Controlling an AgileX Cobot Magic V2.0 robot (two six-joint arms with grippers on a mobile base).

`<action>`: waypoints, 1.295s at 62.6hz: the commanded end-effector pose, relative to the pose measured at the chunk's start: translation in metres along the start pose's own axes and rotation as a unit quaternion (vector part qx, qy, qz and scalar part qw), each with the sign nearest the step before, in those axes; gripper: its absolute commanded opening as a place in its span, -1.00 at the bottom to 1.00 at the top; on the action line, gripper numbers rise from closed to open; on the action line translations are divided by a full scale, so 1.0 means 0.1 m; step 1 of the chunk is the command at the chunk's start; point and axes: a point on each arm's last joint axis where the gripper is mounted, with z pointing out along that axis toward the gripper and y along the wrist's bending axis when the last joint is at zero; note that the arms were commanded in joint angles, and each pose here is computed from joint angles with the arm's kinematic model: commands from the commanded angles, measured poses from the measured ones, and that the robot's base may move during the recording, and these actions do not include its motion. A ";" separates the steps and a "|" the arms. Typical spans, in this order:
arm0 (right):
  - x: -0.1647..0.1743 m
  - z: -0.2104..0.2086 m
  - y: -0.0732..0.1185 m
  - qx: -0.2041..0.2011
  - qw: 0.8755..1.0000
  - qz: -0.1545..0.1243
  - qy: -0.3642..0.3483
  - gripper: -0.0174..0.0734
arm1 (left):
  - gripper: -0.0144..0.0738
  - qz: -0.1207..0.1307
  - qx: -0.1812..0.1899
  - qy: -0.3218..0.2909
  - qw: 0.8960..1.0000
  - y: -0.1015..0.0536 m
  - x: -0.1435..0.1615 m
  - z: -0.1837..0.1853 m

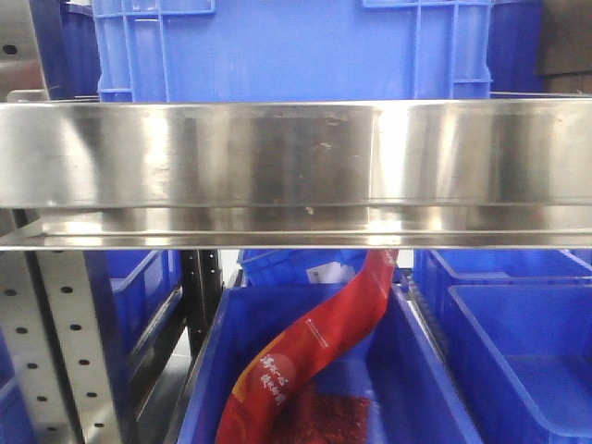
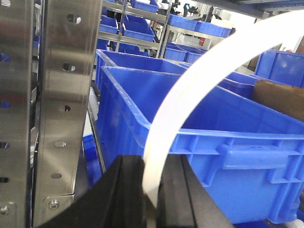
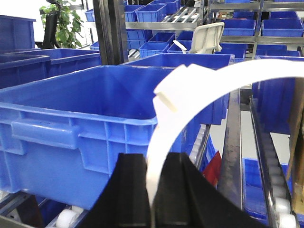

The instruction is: Grab PVC pipe and place in blue bin

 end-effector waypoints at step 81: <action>-0.41 1.11 0.32 -0.047 0.997 -0.039 0.055 -0.99 | -0.92 0.074 0.112 0.022 0.991 -0.71 -0.46 1.07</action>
